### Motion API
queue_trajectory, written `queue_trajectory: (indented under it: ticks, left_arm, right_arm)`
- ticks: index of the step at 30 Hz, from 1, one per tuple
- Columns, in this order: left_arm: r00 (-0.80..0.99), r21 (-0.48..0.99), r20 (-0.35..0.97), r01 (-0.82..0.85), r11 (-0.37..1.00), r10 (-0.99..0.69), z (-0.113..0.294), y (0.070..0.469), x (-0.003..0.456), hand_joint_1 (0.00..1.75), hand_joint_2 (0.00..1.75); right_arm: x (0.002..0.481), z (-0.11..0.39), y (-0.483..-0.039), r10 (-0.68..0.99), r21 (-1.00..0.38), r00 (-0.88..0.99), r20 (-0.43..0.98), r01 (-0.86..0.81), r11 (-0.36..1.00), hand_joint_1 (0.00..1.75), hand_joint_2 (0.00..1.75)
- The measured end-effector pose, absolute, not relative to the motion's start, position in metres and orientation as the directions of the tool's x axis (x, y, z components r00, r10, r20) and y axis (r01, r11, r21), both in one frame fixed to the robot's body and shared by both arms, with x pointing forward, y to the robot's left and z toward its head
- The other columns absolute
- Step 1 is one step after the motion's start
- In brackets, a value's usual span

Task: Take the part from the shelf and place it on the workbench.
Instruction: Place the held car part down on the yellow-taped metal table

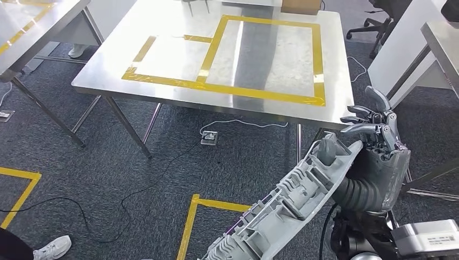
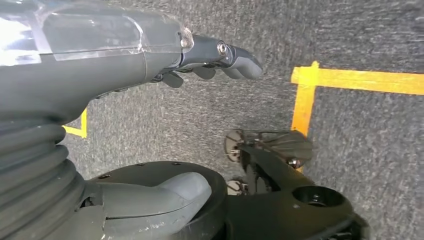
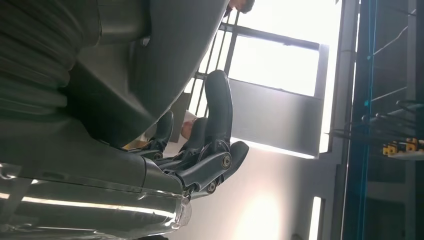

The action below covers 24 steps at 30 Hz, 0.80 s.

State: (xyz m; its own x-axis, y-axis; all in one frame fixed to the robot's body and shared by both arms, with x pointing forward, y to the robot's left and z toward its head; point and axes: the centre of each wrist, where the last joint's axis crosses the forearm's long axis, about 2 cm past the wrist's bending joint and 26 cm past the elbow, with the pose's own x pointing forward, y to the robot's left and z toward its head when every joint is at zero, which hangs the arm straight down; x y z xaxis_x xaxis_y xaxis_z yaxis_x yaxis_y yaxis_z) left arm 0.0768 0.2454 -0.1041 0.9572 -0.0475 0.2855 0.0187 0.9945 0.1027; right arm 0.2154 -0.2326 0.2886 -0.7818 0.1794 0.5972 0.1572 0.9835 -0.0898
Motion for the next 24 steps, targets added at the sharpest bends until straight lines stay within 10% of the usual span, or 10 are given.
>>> queue_trajectory:
  ticks: [24]
  left_arm:
    - [0.956,0.089,0.288,0.020,0.996,-0.045,-0.1031,0.2380,0.0785,0.00,1.75]
  right_arm:
    - [0.2148,0.2907,-0.2332,0.178,-0.085,-0.787,0.590,0.160,0.984,1.75,1.75]
